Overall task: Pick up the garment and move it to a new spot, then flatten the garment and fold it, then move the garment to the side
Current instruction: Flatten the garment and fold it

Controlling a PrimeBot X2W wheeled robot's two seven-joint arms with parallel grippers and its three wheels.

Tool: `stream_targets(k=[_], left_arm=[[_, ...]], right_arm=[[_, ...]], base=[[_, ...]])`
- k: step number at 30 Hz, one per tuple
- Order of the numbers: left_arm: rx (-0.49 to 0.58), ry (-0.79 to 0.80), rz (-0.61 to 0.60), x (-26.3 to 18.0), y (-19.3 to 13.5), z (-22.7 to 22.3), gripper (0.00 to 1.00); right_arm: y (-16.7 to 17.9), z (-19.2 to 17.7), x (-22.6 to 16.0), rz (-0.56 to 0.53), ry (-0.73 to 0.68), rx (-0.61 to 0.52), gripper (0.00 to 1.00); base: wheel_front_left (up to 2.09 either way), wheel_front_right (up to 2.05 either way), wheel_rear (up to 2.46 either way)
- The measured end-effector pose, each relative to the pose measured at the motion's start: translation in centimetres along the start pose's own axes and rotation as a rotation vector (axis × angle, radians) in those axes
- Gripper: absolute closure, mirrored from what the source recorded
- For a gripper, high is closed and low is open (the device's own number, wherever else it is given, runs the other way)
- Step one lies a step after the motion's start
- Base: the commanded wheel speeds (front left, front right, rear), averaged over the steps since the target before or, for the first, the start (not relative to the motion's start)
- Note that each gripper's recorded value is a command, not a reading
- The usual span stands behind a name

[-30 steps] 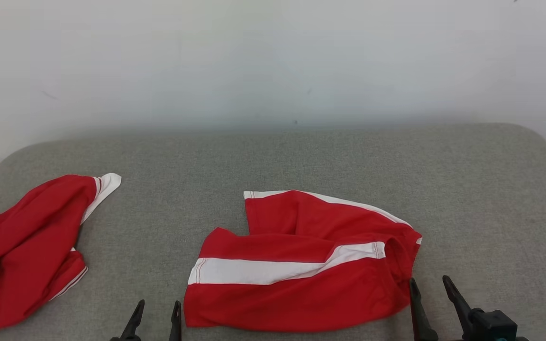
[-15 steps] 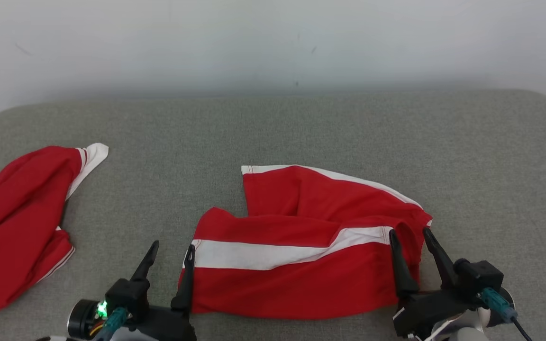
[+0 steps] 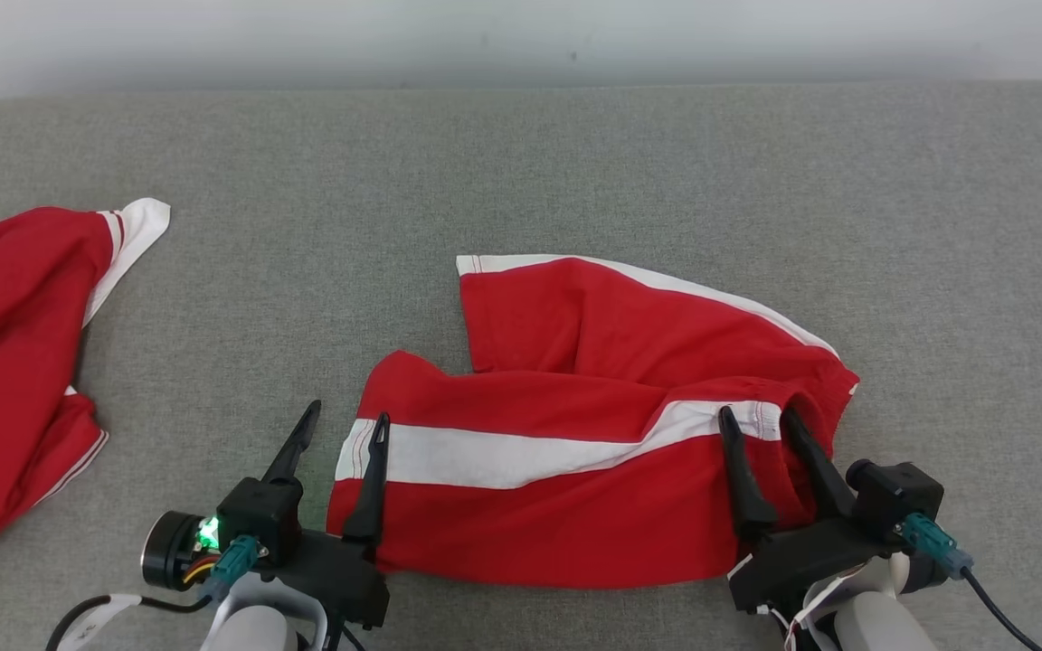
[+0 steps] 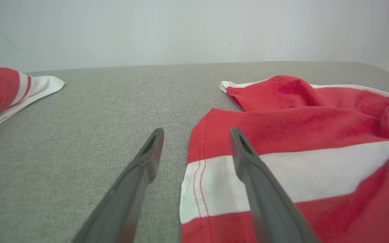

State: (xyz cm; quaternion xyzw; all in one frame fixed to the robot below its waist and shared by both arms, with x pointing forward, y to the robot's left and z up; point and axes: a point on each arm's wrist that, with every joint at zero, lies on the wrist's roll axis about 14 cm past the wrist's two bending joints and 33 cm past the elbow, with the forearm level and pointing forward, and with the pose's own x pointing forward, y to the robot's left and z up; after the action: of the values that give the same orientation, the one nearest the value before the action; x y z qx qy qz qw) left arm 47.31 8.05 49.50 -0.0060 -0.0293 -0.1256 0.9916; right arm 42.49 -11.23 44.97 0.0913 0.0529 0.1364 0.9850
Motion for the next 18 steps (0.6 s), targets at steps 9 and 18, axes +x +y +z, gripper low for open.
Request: stream_targets(k=[9,18], left_arm=[[-0.002,0.004,0.011,-0.3,0.3,0.1,0.0],[-0.04,0.038,0.013,-0.4,0.1,-0.9,0.0]], right_arm=[[1.3,0.4,-0.4,0.038,-0.014,0.02,0.74],[1.0,0.9,-0.9,0.031,-0.029,0.034,1.0]], base=[[0.0,0.0,0.0],[0.0,0.0,0.0]])
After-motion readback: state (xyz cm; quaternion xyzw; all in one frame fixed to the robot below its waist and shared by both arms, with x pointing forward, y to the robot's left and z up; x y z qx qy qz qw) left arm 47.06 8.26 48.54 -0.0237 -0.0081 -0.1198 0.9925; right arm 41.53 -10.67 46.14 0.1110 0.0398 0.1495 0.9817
